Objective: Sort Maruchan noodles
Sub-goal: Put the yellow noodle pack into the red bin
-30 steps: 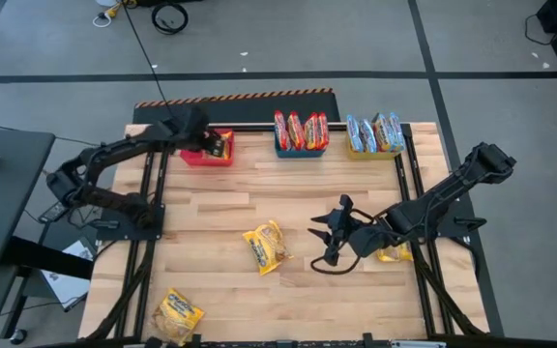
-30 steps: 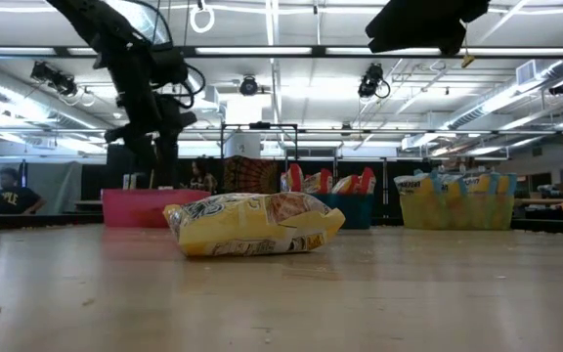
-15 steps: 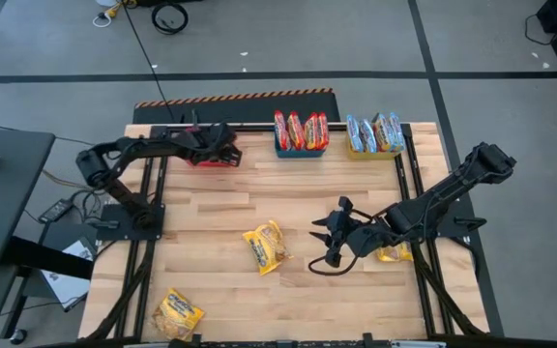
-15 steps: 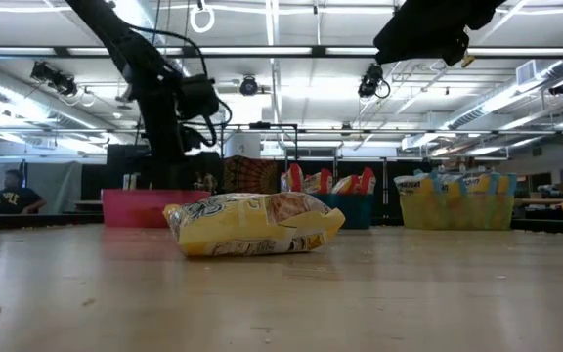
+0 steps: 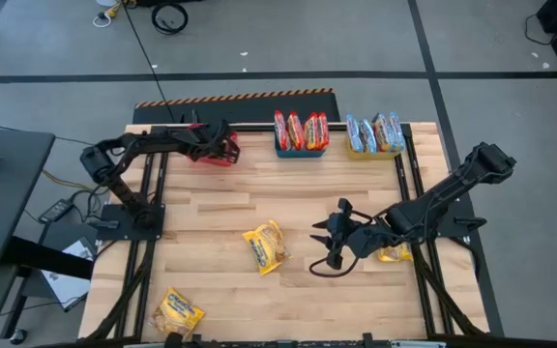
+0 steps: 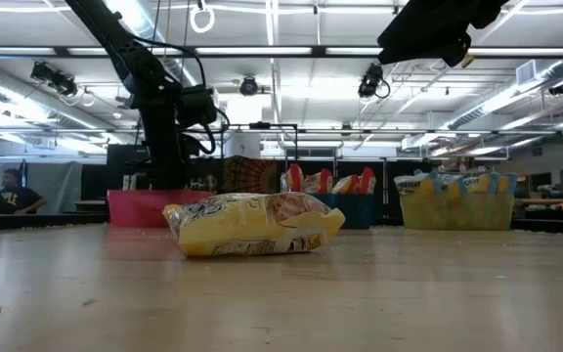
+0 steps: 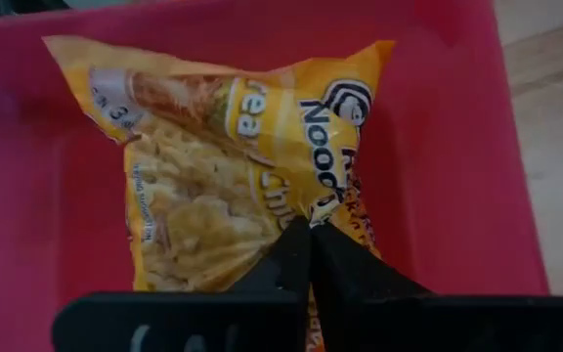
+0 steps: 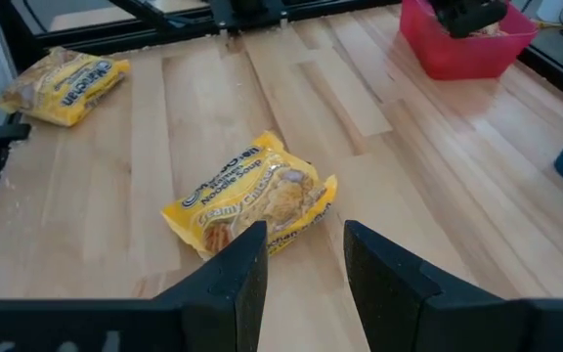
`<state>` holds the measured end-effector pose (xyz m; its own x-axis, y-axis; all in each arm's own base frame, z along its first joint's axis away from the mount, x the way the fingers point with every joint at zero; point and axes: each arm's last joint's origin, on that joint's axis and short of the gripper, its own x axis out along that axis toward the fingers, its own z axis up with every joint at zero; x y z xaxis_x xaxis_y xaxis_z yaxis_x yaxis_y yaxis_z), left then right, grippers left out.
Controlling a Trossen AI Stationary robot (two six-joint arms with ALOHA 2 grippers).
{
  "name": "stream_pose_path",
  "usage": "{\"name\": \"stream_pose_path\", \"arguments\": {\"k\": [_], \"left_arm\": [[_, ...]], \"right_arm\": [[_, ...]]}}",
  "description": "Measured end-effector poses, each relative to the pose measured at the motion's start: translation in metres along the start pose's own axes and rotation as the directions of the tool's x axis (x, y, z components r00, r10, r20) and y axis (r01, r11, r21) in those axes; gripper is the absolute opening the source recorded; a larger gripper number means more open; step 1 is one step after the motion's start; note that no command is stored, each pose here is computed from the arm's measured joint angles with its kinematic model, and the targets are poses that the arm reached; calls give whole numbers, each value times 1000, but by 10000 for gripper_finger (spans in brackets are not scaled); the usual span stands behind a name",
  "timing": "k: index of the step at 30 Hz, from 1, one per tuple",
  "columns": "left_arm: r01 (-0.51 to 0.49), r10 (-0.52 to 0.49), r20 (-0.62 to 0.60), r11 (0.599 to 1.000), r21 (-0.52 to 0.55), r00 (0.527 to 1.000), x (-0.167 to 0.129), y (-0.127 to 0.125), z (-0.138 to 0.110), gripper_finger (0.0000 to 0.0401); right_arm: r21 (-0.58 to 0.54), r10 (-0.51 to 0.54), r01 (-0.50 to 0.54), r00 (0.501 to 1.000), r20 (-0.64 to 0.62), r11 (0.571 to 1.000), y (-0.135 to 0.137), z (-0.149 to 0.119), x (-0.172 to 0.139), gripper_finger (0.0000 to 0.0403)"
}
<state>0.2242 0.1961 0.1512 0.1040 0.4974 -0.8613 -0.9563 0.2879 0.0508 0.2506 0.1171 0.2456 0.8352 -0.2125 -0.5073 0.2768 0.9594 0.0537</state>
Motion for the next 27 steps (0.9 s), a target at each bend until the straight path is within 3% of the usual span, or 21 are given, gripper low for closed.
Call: {"name": "stream_pose_path", "arguments": {"k": [5,7,13,17,20,23,27], "left_arm": [[88,-89,-38,996,-17,995,-14,15,5,5],[154,-154,3,987,-36,988,-29,23,13,4],[387,-377,131,919,-69,917,-79,52,30,3],[559,-539,173,823,-101,824,-101,73,35,2],[675,-656,161,726,-131,737,-104,83,39,2],[767,-750,165,623,-151,641,-97,86,38,1],[837,-815,198,516,-183,545,-75,87,29,1]], "right_arm": [[-11,11,-11,1000,-1,1000,3,-1,-2,142],[-11,10,-10,1000,-2,1000,2,-1,-2,142],[-13,9,-9,1000,-3,1000,2,-2,-2,142],[-8,8,-8,1000,-2,1000,2,-1,-2,142],[12,10,-10,1000,1,1000,2,-1,-2,142],[34,10,-10,1000,1,999,2,-1,-2,142],[58,16,-16,1000,0,998,4,-2,-3,142]]}}
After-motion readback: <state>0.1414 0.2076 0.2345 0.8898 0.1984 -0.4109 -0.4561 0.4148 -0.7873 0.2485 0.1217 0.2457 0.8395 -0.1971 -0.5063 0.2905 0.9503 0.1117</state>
